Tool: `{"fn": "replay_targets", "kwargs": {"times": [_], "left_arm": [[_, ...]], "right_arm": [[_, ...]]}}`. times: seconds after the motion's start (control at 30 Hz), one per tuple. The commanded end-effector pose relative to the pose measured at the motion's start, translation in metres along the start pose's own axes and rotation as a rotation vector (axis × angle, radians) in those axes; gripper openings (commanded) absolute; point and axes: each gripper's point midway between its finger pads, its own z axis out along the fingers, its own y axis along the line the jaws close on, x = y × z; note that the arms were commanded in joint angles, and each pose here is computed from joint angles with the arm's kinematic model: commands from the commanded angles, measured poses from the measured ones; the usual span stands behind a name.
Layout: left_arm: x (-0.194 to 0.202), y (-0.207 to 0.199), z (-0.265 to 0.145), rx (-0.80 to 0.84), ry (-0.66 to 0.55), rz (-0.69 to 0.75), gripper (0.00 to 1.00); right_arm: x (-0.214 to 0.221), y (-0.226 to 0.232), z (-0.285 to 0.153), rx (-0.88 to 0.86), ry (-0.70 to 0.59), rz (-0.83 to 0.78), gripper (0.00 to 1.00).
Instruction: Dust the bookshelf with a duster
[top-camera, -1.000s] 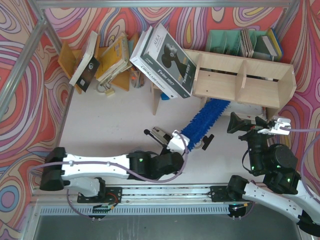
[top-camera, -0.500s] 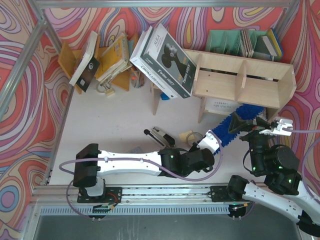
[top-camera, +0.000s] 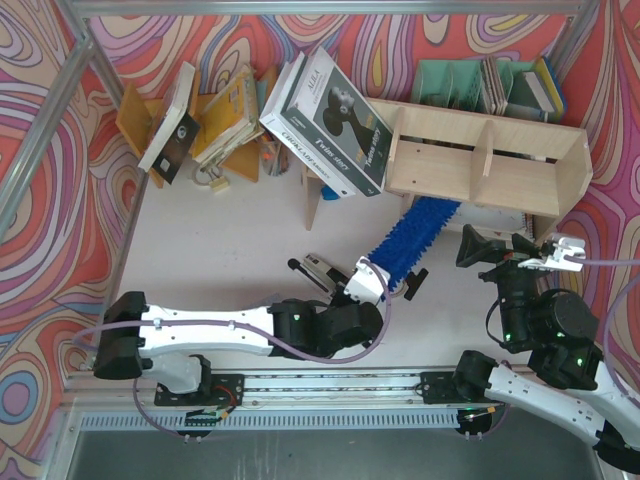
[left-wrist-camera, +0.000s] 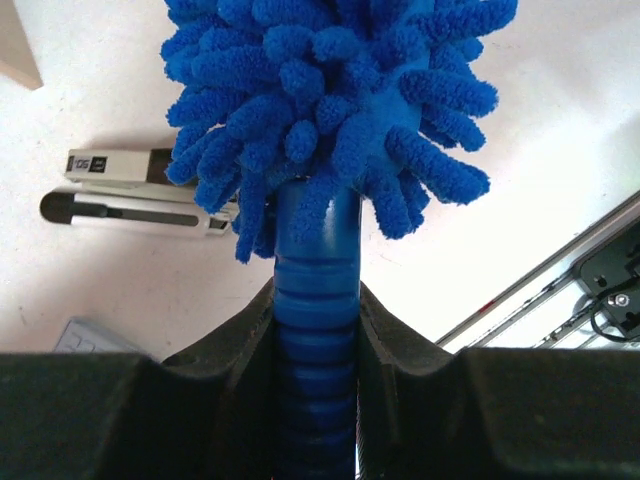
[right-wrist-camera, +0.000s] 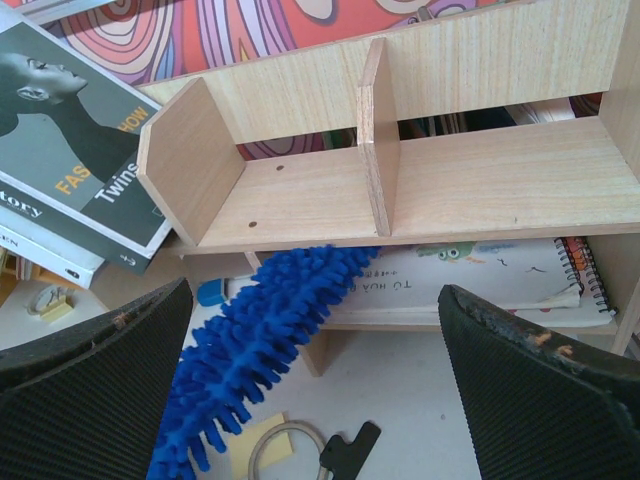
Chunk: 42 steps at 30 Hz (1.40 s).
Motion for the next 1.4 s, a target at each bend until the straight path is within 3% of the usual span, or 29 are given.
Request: {"fn": "replay_targets", "kwargs": {"times": [0.0, 0.63, 1.37], "left_arm": [[-0.017, 0.02, -0.007, -0.081, -0.086, -0.098, 0.0], [-0.063, -0.098, 0.045, 0.191, -0.068, 0.114, 0.0], [0.011, -0.091, 0.063, 0.18, 0.131, 0.228, 0.0]], "right_arm": [[-0.001, 0.002, 0.002, 0.006, -0.006, -0.006, 0.99], [0.001, 0.005, 0.004, 0.001, -0.004, -0.015, 0.99], [0.001, 0.005, 0.004, 0.004, -0.005, -0.022, 0.99]]}}
